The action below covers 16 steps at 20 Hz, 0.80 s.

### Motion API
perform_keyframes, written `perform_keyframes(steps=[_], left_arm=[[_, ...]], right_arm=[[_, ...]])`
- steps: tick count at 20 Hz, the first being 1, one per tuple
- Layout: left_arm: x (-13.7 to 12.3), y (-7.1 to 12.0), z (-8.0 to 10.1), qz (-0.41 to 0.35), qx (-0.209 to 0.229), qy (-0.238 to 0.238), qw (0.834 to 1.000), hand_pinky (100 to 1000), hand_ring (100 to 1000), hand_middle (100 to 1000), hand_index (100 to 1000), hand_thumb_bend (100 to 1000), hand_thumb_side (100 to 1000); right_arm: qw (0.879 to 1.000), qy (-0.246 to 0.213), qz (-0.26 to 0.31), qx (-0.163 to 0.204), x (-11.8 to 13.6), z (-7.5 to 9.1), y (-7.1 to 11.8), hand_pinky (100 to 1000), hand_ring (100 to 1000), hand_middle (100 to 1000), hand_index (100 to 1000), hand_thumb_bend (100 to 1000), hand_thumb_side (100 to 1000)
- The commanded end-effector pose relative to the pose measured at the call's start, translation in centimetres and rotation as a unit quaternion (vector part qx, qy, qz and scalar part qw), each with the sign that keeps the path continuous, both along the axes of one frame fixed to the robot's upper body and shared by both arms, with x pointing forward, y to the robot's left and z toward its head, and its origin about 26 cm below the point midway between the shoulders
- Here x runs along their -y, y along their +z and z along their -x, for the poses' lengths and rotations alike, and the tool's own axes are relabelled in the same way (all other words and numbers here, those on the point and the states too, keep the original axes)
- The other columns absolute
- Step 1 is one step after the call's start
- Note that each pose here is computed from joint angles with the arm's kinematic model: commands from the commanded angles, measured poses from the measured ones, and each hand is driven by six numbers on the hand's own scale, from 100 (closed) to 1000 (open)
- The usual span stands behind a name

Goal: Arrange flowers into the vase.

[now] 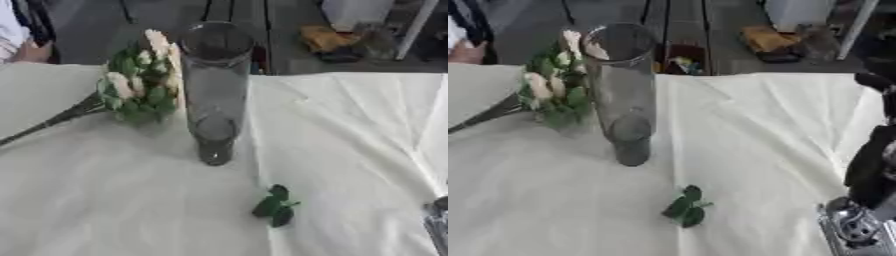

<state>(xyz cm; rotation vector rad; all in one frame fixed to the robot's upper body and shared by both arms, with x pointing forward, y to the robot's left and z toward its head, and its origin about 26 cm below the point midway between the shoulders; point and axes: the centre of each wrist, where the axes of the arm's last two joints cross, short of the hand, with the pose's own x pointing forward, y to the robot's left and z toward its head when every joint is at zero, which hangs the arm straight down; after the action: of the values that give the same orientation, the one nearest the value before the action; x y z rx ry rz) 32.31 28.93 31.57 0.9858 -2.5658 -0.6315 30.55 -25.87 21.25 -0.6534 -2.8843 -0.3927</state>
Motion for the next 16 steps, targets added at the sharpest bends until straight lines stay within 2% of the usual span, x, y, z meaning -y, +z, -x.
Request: perform_keyframes(steps=[1,4,8,10,12,16], left_arm=[[-1.8,1.6,0.0,-0.048,-0.012,0.066,0.997,854,937,995,1000,100,1000],[-3.1,1.7,-0.6,-0.087,-0.050,0.121,0.988,862,950,1000,1000,100,1000],[-5.3,2.2,-1.3,-0.131,-0.099,0.196,0.967,865,962,1000,1000,100,1000],[-6.3,2.6,-1.5,-0.145,-0.125,0.225,0.955,868,969,1000,1000,152,1000],[-7.5,4.1,-1.0,-0.167,-0.157,0.249,0.941,878,979,1000,1000,220,1000],[-8.7,6.2,-0.7,-0.181,-0.201,0.269,0.925,889,993,1000,1000,261,1000]], right_arm=[[1.000,0.001,0.012,0.012,0.3,0.2,0.5,603,664,583,754,100,1000],[1.000,0.002,0.015,0.009,0.3,0.3,0.4,603,664,583,754,100,1000],[1.000,0.004,0.018,0.006,0.3,0.3,0.3,603,664,582,754,100,1000],[1.000,0.006,0.018,0.004,0.2,0.3,0.3,604,665,582,754,100,1000],[1.000,0.010,0.017,0.004,0.0,0.3,0.3,604,665,582,754,100,1000],[1.000,0.016,0.019,0.000,-0.2,0.3,0.2,605,666,580,754,100,1000]])
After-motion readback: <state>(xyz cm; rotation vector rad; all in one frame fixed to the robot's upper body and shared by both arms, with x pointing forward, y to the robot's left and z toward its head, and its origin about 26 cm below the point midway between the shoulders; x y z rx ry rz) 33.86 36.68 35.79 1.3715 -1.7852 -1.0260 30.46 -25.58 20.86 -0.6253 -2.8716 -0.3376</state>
